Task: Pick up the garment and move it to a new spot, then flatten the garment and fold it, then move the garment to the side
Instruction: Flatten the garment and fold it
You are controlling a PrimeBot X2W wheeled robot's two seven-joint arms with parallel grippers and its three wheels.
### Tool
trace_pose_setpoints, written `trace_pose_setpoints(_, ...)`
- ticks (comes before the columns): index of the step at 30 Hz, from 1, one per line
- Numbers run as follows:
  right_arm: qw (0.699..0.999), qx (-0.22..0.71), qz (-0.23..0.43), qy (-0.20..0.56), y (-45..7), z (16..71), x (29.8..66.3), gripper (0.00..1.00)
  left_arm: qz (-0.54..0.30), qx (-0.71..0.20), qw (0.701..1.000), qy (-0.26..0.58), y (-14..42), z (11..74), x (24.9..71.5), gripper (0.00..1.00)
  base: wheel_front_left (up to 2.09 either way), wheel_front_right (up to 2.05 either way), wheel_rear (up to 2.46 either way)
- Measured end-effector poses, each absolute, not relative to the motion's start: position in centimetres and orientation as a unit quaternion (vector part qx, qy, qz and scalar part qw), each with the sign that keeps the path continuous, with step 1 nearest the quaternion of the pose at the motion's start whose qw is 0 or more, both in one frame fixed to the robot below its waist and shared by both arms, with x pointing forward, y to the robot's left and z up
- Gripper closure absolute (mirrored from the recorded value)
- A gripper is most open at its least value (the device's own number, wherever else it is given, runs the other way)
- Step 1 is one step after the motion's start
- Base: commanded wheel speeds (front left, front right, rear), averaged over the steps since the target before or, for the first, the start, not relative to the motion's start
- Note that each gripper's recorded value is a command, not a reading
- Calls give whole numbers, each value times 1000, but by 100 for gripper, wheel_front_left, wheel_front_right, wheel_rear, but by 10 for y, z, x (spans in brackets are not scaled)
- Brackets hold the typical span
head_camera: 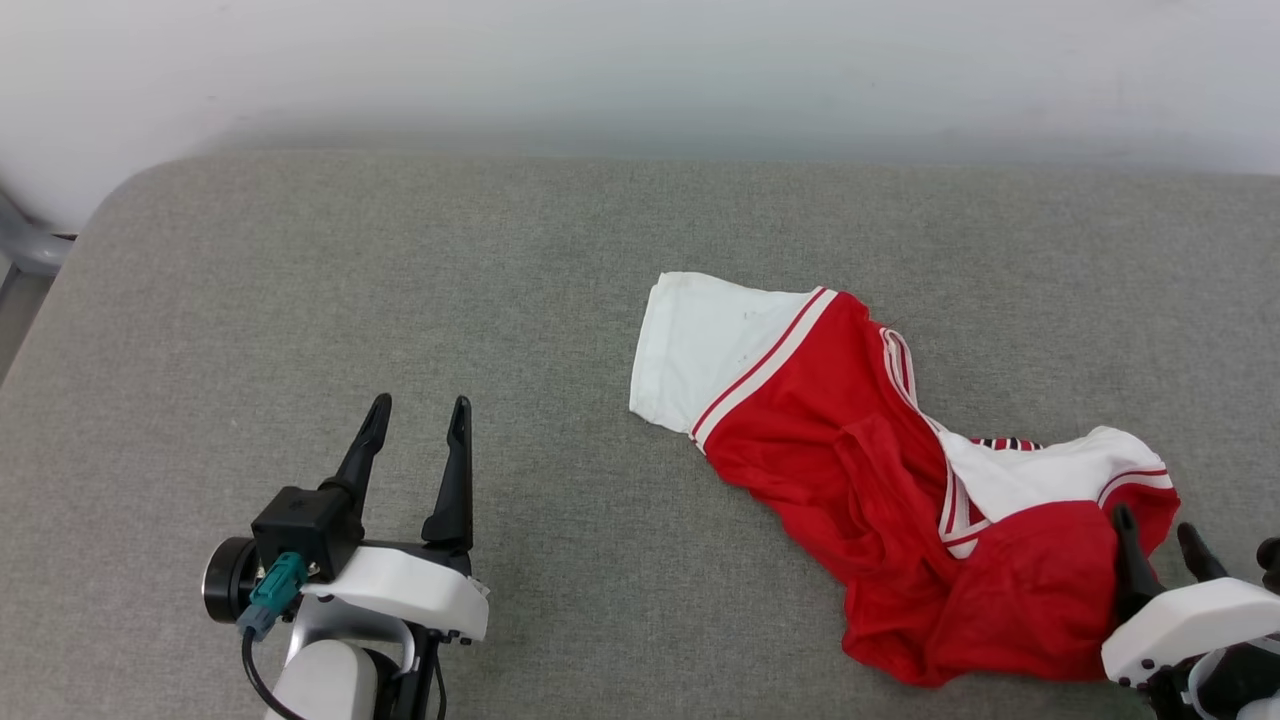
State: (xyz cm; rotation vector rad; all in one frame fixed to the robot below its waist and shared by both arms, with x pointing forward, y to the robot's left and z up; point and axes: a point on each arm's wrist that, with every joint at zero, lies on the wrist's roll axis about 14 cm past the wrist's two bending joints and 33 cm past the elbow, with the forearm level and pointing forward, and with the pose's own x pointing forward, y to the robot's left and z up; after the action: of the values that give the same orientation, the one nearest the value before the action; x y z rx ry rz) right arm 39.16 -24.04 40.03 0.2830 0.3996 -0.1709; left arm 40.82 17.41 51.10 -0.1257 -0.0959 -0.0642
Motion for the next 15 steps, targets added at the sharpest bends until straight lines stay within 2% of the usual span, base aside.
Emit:
trace_pose_setpoints(4, 982, 126, -71, 120, -236, 432, 401, 0, -33, -63, 996, -49, 174, 512, 404, 0, 0, 0, 0)
trace_pose_setpoints(7, 987, 117, -58, 91, -230, 448, 400, 0, -33, -63, 996, -50, 173, 513, 400, 0, 0, 0, 0)
trace_pose_setpoints(11, 987, 107, -33, 112, -218, 453, 394, 0, -35, -64, 996, -53, 172, 516, 396, 0, 0, 0, 0)
trace_pose_setpoints(15, 982, 86, 14, 171, -195, 454, 393, 0, -37, -64, 996, -56, 170, 518, 395, 0, 0, 0, 0)
